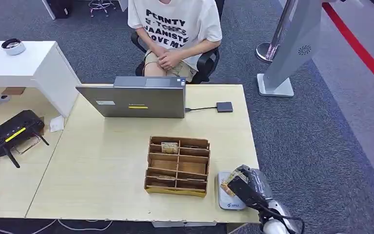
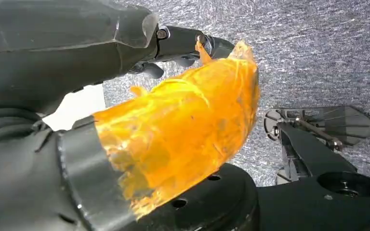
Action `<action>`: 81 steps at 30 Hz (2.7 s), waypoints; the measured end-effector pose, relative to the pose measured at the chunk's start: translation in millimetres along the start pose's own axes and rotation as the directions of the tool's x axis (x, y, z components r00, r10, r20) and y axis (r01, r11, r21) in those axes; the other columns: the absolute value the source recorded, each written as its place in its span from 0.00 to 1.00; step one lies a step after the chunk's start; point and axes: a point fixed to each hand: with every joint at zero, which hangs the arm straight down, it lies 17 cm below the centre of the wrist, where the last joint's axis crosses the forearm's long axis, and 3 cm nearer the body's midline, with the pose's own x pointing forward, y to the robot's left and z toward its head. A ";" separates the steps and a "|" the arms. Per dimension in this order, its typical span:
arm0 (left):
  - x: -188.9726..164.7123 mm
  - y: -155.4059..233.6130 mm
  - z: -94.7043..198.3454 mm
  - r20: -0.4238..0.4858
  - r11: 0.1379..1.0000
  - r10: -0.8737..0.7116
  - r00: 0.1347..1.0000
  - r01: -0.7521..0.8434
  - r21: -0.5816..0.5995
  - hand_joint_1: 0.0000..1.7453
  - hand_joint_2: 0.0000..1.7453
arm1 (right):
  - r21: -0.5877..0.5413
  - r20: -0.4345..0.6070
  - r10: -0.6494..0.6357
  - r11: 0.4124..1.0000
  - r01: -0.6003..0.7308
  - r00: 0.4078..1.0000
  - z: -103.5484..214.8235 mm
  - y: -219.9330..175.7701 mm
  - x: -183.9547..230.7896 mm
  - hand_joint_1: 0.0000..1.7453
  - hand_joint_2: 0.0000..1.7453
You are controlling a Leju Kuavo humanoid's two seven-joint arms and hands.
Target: Pass the card to the sensor for recognition and then transmit it.
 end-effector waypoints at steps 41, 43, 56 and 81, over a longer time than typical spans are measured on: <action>-0.6 1.7 -0.3 -0.002 1.000 0.009 1.000 -0.009 0.007 0.00 0.00 | 0.002 -0.019 -0.015 1.000 0.015 1.000 13.1 4.1 -6.8 1.00 1.00; -0.6 1.9 -0.3 -0.003 1.000 0.013 1.000 -0.013 0.007 0.00 0.00 | 0.001 -0.020 -0.015 1.000 0.015 1.000 13.1 4.0 -6.9 1.00 1.00; -0.6 2.1 -0.3 -0.003 1.000 0.019 1.000 -0.019 0.006 0.00 0.00 | -0.004 -0.025 -0.020 1.000 0.020 0.999 13.2 3.5 -7.6 1.00 1.00; -1.9 4.0 -0.5 -0.008 1.000 0.011 1.000 -0.011 0.010 0.00 0.00 | -0.002 -0.028 -0.032 0.999 0.032 0.999 13.9 7.3 -6.5 1.00 1.00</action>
